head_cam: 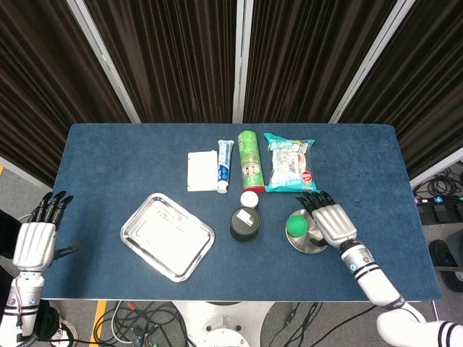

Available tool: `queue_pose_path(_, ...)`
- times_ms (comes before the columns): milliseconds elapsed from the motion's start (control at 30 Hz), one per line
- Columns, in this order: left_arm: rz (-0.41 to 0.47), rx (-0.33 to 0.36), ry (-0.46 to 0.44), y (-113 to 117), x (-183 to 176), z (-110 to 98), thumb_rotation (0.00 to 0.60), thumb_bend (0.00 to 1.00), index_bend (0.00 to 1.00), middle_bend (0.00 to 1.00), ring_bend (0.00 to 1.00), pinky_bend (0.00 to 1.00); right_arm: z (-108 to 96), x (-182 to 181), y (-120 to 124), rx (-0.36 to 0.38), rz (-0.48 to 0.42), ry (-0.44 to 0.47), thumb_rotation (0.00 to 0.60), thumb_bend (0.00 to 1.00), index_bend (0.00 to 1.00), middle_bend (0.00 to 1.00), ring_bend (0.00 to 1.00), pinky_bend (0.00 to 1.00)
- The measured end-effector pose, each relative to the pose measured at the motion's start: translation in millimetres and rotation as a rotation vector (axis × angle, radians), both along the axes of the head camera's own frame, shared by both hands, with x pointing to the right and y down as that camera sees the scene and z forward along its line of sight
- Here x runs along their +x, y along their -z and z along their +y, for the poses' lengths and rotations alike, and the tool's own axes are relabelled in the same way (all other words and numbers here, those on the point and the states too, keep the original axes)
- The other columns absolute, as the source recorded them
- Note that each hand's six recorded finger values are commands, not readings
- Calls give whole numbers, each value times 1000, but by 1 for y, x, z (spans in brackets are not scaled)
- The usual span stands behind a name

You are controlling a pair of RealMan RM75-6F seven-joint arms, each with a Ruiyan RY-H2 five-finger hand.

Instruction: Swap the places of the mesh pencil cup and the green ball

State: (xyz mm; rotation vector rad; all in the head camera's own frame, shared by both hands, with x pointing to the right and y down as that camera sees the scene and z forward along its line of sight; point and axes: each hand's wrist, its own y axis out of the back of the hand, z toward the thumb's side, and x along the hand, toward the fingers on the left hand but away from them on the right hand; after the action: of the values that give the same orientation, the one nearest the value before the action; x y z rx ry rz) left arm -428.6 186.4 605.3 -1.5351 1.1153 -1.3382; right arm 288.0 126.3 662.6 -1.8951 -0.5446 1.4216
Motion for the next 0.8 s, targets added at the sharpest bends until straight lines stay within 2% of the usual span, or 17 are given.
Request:
queue_pose_path(267,-4,-34,10,-2,-5,5,600,90,114,76,0,203,11,-15,-25,-36,30,-1,600,95,0,68,0,119)
queue_pose_path(433,2,-38,14,-3,-6,8,600,89,117,76,0,203,12,-15,-26,-19,34,-14,600,99,0,116,9,232)
queue_pose_path(567,6,-42,11,-4,-6,7,600,90,121,76,0,203,12,-12,-27,-8,38,-20,600,105,0,147,54,305)
queue_pose_path(800,6,-60,13,-9,-7,9,600,90,124,76,0,203,14,-16,-37,-32,35,-20,600,116,29,163,93,354)
